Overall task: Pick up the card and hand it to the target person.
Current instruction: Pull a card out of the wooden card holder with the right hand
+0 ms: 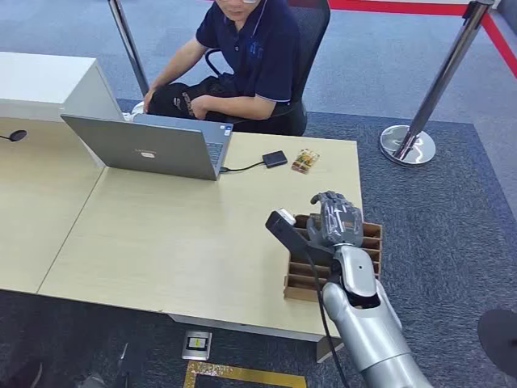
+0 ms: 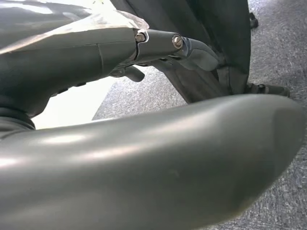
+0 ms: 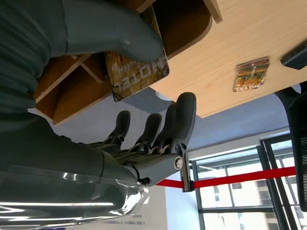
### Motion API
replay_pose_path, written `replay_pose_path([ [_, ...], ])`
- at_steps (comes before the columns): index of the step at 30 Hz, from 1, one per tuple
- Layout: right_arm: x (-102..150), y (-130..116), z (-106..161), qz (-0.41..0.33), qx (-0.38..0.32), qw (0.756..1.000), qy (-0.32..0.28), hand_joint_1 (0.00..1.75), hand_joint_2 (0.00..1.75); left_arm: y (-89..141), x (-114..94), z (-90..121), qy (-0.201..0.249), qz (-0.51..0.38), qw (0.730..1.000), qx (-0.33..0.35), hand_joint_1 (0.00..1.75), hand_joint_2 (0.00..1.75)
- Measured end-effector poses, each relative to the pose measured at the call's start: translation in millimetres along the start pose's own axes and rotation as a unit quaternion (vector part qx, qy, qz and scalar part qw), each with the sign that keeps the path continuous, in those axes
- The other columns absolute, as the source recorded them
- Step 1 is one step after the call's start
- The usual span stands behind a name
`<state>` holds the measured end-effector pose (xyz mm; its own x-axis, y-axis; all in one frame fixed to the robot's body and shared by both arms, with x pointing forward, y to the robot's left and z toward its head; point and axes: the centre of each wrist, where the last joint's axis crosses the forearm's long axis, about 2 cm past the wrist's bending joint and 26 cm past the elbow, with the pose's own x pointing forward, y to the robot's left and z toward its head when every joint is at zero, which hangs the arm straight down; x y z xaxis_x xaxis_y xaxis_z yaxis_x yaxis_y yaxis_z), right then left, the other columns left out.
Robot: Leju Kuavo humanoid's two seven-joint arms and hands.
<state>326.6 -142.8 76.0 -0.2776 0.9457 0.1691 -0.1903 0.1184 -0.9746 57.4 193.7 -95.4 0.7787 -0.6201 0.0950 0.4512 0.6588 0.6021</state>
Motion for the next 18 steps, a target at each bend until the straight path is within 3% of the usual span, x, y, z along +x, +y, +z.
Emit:
replay_pose_path([
  [18, -12.3, 3.2, 4.3, 0.007, 0.001, 1.000, 0.013, 0.77, 1.75, 0.3, -0.3, -0.3, -0.005, -0.007, 1.000, 0.001, 0.00, 0.00],
])
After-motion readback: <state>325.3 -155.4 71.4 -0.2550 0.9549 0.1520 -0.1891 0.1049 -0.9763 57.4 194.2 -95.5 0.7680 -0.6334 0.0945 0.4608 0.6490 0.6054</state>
